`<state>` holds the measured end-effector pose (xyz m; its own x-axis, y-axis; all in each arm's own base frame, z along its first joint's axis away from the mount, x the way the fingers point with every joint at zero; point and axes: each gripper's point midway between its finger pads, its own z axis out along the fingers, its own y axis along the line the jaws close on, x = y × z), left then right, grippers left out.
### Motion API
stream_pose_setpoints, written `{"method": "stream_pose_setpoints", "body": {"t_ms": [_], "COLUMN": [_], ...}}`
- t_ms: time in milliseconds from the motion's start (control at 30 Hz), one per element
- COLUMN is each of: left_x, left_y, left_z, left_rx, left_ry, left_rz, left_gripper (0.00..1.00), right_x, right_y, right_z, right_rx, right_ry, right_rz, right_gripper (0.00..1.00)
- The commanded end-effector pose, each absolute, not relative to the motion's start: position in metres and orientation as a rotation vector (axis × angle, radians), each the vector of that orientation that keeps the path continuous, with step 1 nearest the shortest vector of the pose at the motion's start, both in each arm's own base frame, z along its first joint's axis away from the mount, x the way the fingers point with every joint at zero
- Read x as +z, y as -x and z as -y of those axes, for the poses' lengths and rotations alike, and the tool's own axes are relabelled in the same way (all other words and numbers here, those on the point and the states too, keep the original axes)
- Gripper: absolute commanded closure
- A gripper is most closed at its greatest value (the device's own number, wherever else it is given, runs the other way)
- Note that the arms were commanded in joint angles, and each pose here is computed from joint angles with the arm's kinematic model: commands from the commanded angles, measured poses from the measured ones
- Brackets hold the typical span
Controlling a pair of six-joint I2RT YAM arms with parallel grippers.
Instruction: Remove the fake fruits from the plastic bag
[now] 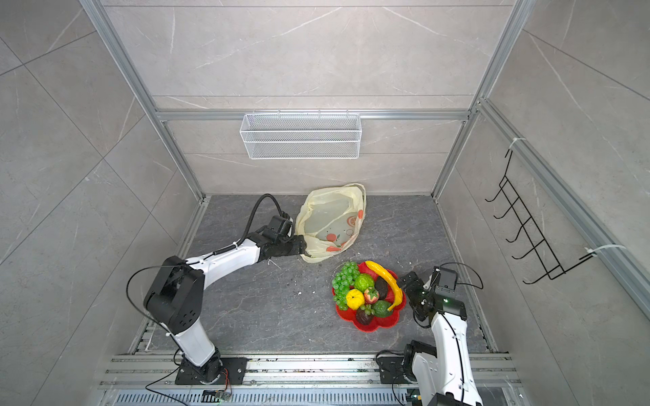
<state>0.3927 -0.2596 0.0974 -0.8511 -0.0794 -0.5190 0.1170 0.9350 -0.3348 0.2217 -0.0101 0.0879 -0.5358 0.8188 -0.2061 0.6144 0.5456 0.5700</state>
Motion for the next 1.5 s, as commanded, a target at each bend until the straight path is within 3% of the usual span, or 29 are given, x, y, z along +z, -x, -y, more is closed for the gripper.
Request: {"method": "stream_pose_setpoints", "body": {"t_ms": [0, 167, 367, 567, 800, 1200, 1467], "left_x": [0.100, 0.086, 0.078, 0.124, 0.166, 0.139, 0.108], "left_y": [-0.413, -0.446, -0.503, -0.513, -0.433, -0.221, -0.177], "left_z": [0.272, 0.261, 0.207, 0.190, 0.207, 0.313, 0.352], "left_rx": [-0.501, -0.302, 0.011, 0.031, -0.199, -0.522, -0.621], "left_ry": [0.010, 0.012, 0.053, 0.038, 0.056, -0.332, -0.478], "left_rz": [-2.517, -2.513, -2.475, -2.407, -2.418, -2.603, -2.684], "left_gripper": [0.30, 0.35, 0.38, 0.34, 0.26, 0.23, 0.24], "right_x": [0.088, 0.086, 0.087, 0.087, 0.087, 0.084, 0.087], "right_y": [-0.222, -0.223, -0.224, -0.223, -0.227, -0.233, -0.235], "right_z": [0.010, 0.008, 0.007, 0.007, 0.008, 0.009, 0.009], "right_rx": [0.606, 0.622, 0.635, 0.633, 0.632, 0.640, 0.642], "right_ry": [-1.128, -1.128, -1.120, -1.114, -1.112, -1.106, -1.086], "right_rz": [-2.332, -2.337, -2.340, -2.345, -2.347, -2.348, -2.335], "right_gripper": [0.00, 0.00, 0.00, 0.00, 0.00, 0.00, 0.00]}}
